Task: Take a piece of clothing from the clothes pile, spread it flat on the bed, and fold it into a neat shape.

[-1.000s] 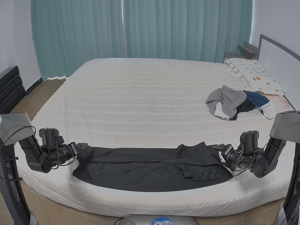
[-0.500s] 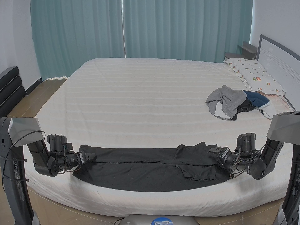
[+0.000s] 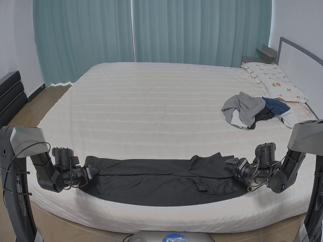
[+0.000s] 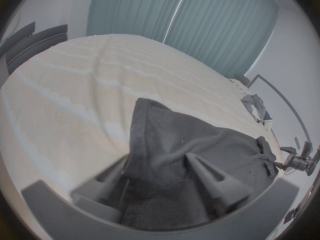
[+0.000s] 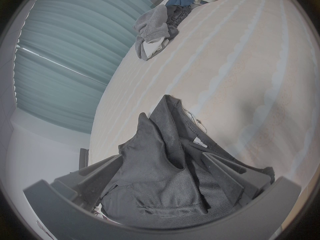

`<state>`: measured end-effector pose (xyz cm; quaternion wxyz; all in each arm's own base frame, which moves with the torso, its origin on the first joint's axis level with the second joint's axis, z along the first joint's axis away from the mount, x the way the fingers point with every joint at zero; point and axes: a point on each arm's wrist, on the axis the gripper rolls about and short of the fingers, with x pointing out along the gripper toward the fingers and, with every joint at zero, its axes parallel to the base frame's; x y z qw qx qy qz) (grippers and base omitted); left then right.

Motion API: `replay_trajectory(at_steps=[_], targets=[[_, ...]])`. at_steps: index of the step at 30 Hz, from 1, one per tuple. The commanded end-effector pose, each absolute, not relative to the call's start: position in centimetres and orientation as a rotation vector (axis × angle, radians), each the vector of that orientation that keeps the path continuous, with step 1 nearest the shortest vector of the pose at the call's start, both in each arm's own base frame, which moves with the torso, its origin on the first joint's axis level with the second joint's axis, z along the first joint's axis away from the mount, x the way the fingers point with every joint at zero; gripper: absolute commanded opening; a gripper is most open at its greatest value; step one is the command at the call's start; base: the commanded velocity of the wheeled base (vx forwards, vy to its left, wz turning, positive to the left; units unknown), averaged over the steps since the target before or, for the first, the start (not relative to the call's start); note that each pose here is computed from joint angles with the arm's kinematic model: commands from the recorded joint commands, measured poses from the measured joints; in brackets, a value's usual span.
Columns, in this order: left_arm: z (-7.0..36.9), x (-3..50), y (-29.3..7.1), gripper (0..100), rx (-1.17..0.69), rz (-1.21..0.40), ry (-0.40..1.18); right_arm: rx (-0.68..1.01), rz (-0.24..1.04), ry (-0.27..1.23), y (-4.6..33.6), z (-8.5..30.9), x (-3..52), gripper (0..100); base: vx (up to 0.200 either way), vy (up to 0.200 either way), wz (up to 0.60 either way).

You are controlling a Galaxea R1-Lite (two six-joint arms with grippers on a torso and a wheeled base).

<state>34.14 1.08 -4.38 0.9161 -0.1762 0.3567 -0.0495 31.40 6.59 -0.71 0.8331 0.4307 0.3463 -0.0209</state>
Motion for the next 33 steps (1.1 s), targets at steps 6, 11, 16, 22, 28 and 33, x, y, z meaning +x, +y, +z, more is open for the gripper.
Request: replay_trajectory(at_steps=[6, 11, 16, 22, 28, 33], targets=[[-2.9, 33.7, 1.3, 0, -0.360, -0.090, 0.672, 0.915, -0.044, 0.730, 6.5, -0.6, 31.4, 100, 0.000, 0.000, 0.00], [-2.9, 33.3, 1.3, 0, -0.356, -0.090, 0.672, 0.916, -0.048, 0.728, 6.3, -0.6, 31.4, 100, 0.000, 0.000, 0.00], [-3.0, 33.3, 1.3, 0, -0.359, -0.088, 0.669, 0.917, -0.049, 0.726, 6.3, -0.5, 31.4, 100, -0.040, 0.000, 0.00], [-3.1, 33.3, 1.2, 0, -0.359, -0.087, 0.668, 0.917, -0.047, 0.723, 6.3, -0.4, 31.4, 100, -0.167, 0.000, 0.00], [-2.6, 34.1, 1.2, 0, -0.402, -0.070, 0.631, 0.918, -0.047, 0.721, 6.3, -0.4, 31.4, 100, 0.000, 0.000, 0.00], [-2.0, 35.2, 0.9, 0, -0.495, -0.042, 0.568, 0.918, -0.046, 0.720, 6.3, -0.3, 31.4, 100, 0.000, 0.000, 0.00]])
